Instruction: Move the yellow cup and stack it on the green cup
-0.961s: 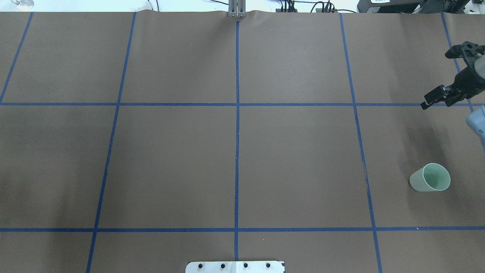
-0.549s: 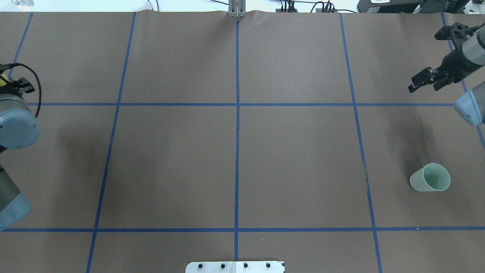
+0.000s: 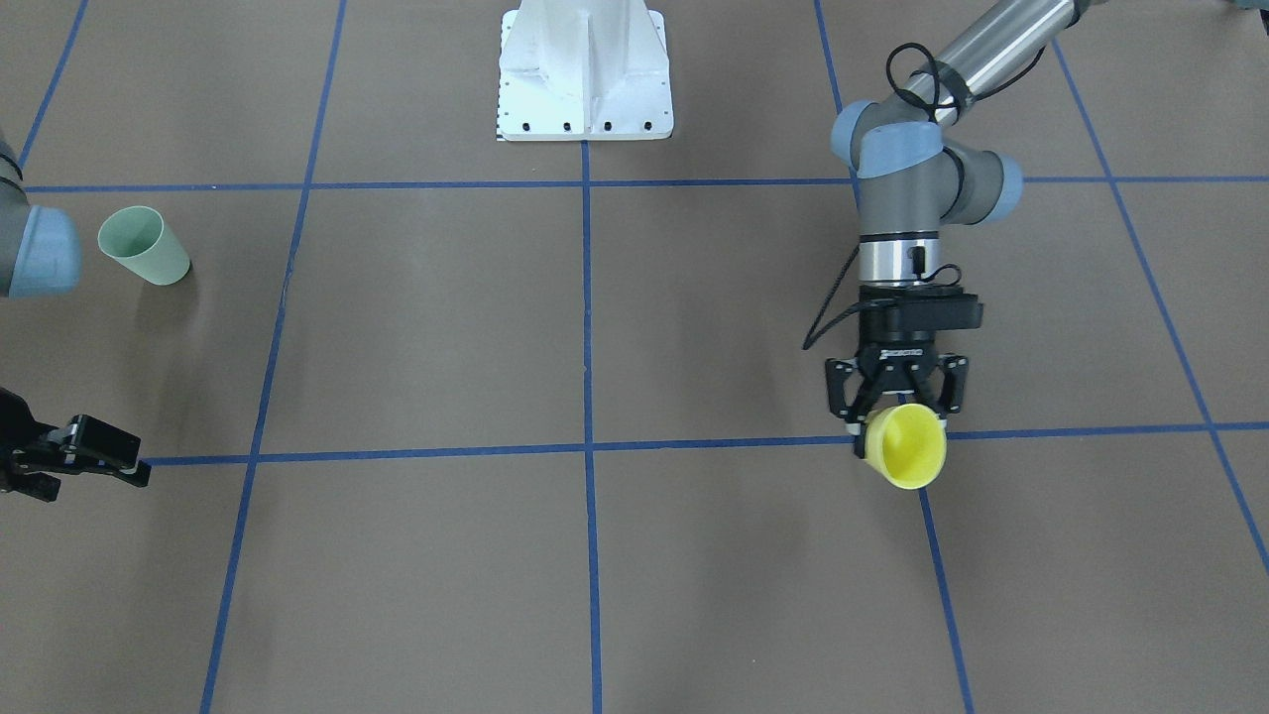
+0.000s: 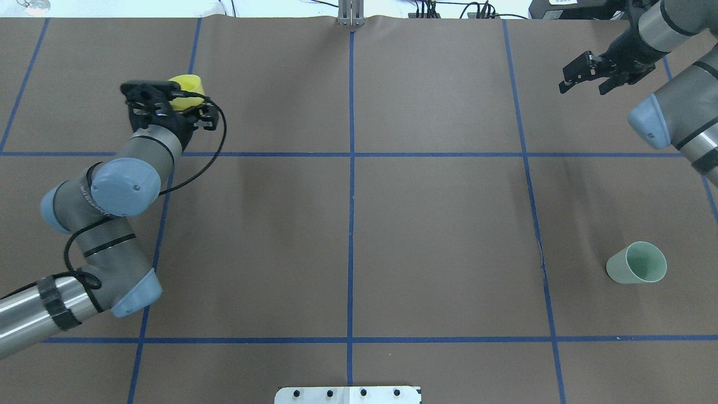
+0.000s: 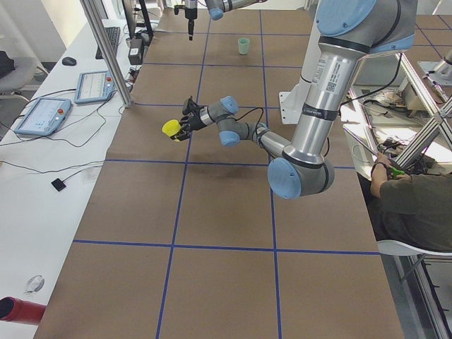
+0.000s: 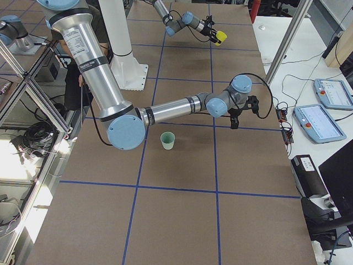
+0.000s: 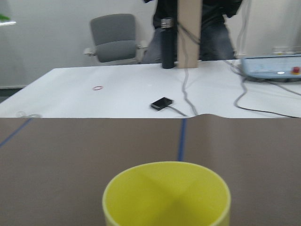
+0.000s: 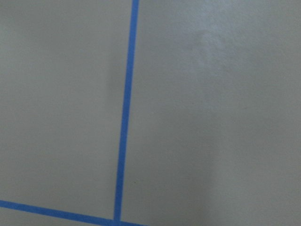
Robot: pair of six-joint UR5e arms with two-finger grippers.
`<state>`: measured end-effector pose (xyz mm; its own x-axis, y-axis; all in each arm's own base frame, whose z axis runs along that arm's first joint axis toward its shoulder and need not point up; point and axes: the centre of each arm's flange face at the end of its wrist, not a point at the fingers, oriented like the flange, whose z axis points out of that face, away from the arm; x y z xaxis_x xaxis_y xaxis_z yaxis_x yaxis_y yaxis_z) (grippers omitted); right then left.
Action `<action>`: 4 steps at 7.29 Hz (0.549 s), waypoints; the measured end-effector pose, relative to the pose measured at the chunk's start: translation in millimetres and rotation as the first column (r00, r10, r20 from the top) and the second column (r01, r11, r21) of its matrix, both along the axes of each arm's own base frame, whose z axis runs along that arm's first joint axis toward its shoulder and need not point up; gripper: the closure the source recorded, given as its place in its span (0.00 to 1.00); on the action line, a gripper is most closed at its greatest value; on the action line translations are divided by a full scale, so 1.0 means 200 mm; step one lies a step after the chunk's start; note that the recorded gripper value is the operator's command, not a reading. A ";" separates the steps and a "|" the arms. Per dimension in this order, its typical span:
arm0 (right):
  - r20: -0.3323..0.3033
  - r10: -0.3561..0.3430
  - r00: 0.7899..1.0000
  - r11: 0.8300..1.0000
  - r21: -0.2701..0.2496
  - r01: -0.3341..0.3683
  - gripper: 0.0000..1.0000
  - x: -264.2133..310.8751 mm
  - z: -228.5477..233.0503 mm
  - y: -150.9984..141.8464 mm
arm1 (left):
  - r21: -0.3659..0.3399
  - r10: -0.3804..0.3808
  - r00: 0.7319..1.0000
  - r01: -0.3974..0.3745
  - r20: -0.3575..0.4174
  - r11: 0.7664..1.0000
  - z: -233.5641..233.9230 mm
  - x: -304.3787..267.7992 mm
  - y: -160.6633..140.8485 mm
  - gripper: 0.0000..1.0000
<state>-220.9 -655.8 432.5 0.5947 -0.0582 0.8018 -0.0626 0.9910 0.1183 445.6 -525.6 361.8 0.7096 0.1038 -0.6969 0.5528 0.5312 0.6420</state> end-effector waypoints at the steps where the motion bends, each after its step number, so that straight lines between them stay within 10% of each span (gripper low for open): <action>1: 0.017 0.021 1.000 1.000 -0.006 -0.021 0.00 -0.12 -0.16 -0.01 | 0.081 0.109 0.993 -0.107 -0.032 0.991 -0.16 0.15 -0.02 0.45; 4: 0.066 -0.003 0.998 1.000 0.030 0.001 0.00 -0.38 -0.48 0.06 | 0.332 0.416 0.907 -0.411 0.061 0.849 -0.51 0.43 0.06 0.46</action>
